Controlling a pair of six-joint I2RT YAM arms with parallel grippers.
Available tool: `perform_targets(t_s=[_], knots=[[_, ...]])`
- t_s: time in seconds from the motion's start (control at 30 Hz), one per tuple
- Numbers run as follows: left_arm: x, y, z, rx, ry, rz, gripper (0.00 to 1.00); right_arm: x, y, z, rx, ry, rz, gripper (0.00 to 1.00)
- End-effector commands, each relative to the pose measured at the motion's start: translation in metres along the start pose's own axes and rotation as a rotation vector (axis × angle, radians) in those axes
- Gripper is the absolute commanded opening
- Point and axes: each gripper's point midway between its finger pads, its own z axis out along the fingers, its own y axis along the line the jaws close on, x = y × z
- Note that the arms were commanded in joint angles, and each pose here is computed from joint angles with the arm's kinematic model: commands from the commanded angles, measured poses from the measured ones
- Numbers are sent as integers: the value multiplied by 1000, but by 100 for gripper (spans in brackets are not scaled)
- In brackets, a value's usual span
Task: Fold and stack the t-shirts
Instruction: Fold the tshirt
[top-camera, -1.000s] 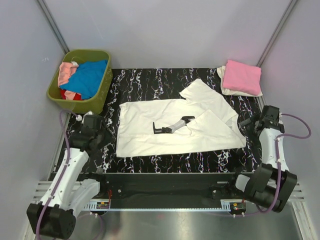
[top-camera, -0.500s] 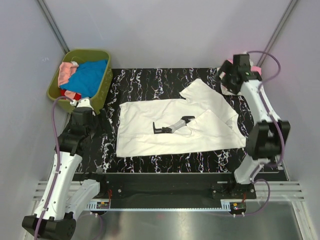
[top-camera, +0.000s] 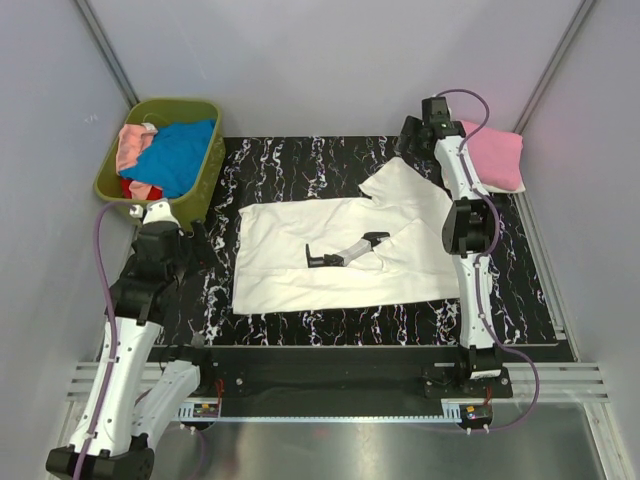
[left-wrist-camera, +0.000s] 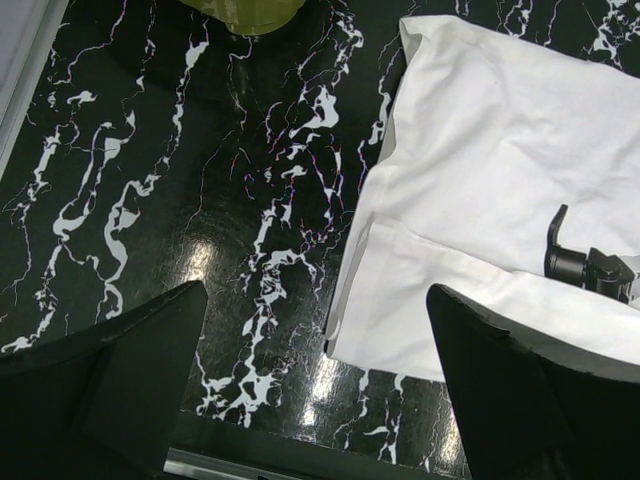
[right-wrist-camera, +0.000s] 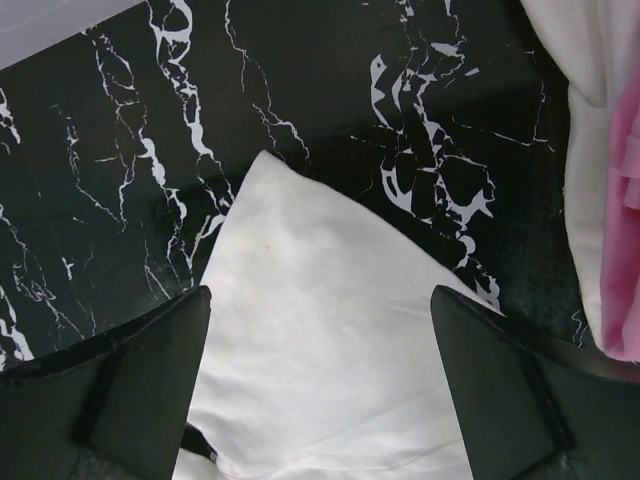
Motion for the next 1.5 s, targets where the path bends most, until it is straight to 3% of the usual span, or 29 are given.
perform_targets(t_s=[0.0, 0.2, 0.53, 0.77, 0.9, 0.93, 1.0, 1.03, 1.13, 1.4, 1.47], knots=[[-12, 4, 0, -14, -65, -9, 99, -41, 11, -4, -28, -156, -36, 97], [-14, 6, -2, -17, -80, -16, 99, -43, 26, 32, -82, -220, -20, 96], [-14, 10, -2, -34, -85, -26, 99, 0, 60, 77, -215, -148, 74, 90], [-16, 11, -3, -34, -92, -34, 99, 21, 60, 81, -203, -83, 99, 71], [-16, 11, -4, -33, -96, -37, 99, 28, 54, 78, -168, -54, 91, 55], [-16, 12, -4, -34, -95, -35, 99, 32, 48, 81, -146, -48, 88, 43], [-17, 12, -4, -34, -98, -37, 99, 28, 47, 77, -136, -61, 77, 32], [-17, 12, -3, -37, -97, -38, 99, 29, 47, 76, -134, -59, 73, 19], [-16, 13, -3, -40, -95, -39, 99, 24, 42, 76, -113, -74, 63, 0], [-17, 14, -3, -44, -98, -42, 99, 5, 42, 59, -109, -133, 44, 0], [-18, 15, -4, -45, -100, -45, 99, -22, 52, 34, -139, -207, 42, 0]])
